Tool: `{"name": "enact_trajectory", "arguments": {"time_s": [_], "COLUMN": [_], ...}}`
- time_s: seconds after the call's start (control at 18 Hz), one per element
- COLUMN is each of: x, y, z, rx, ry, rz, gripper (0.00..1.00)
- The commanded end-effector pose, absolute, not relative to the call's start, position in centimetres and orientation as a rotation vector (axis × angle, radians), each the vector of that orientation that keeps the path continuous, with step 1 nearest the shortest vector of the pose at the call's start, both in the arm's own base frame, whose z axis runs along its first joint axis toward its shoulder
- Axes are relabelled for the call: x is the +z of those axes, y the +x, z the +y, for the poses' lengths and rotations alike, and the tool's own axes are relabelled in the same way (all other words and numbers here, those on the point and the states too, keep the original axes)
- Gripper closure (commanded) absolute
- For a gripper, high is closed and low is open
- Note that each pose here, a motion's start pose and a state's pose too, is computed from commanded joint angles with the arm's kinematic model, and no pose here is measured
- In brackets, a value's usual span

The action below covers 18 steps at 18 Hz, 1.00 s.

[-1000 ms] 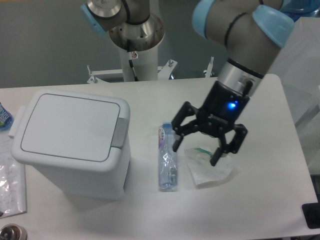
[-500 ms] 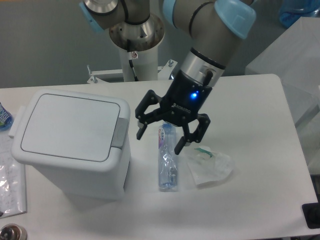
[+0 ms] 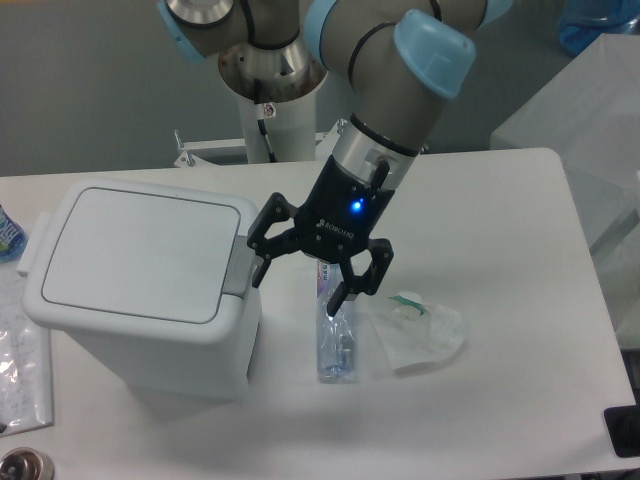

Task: Open the trash can
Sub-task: 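Lower the gripper onto the grey button on the trash can lid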

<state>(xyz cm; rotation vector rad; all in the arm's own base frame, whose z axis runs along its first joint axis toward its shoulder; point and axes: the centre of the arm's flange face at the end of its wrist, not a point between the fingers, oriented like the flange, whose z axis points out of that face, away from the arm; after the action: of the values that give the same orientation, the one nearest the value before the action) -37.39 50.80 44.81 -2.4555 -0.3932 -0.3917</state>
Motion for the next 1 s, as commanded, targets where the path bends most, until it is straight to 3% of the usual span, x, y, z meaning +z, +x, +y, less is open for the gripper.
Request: {"name": "enact_trajectory", "arguments": {"time_s": [0.56, 1.0], "x": [47.5, 46.5], "y": [-35.5, -34.8], "z": [50.3, 50.2], "rx": [-0.361, -0.383], "ry": [-2.439, -2.449], "rz": [-0.396, -0.411], "gripper": [0.0, 0.0]}}
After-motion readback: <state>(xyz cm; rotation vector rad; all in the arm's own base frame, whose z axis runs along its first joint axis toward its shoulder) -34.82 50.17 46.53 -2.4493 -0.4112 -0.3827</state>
